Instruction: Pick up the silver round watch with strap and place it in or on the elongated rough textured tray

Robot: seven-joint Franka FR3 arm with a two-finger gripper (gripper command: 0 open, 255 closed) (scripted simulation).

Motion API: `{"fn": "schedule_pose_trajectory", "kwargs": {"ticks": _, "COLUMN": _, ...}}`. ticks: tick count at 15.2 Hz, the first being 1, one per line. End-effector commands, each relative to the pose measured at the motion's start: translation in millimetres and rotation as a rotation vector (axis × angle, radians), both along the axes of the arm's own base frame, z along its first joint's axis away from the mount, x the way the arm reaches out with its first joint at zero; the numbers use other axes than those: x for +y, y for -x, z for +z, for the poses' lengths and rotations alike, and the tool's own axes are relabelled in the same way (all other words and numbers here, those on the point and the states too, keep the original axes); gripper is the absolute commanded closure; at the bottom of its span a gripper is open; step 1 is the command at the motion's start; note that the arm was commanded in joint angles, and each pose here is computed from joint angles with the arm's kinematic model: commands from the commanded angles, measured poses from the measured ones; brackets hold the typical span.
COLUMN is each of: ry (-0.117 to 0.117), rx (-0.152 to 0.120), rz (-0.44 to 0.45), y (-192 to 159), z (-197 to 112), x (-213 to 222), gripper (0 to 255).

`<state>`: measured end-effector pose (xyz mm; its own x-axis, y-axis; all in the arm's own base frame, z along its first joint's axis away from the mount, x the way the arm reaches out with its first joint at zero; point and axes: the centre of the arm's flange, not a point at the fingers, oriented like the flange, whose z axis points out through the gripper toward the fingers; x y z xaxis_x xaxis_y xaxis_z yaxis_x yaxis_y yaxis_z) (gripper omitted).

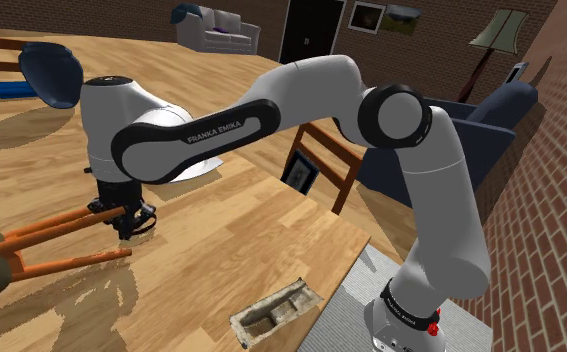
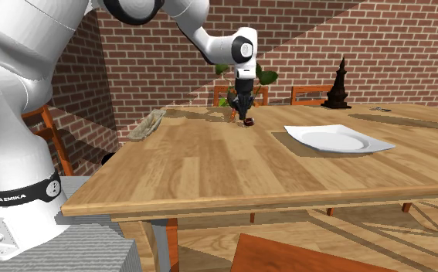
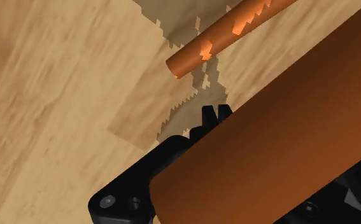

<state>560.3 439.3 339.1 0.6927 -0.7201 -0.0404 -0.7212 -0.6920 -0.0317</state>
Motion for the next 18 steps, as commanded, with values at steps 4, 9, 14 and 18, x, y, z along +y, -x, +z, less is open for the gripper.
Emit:
{"fn": "schedule_pose_trajectory", "kwargs": {"ticks": 4, "ry": 0.000, "rx": 0.001, "rz": 0.000, "y": 0.2, "z": -0.6, "x": 0.2, "gripper": 255}}
{"fn": "schedule_pose_trajectory", "kwargs": {"ticks": 9, "ry": -0.041, "rx": 0.010, "rz": -0.332, "y": -18.0, "z": 26.2, "x": -25.9, "gripper": 0}}
{"fn": "schedule_pose_trajectory", "kwargs": {"ticks": 14, "ry": -0.085, "rx": 0.019, "rz": -0.690, "y": -27.3, "z": 48.5, "x": -59.5, "gripper": 0}}
{"fn": "schedule_pose_trajectory", "kwargs": {"ticks": 18, "ry": -0.085, "rx": 0.019, "rz": -0.690, "y": -28.1, "z": 27.5, "x": -56.8, "gripper": 0}}
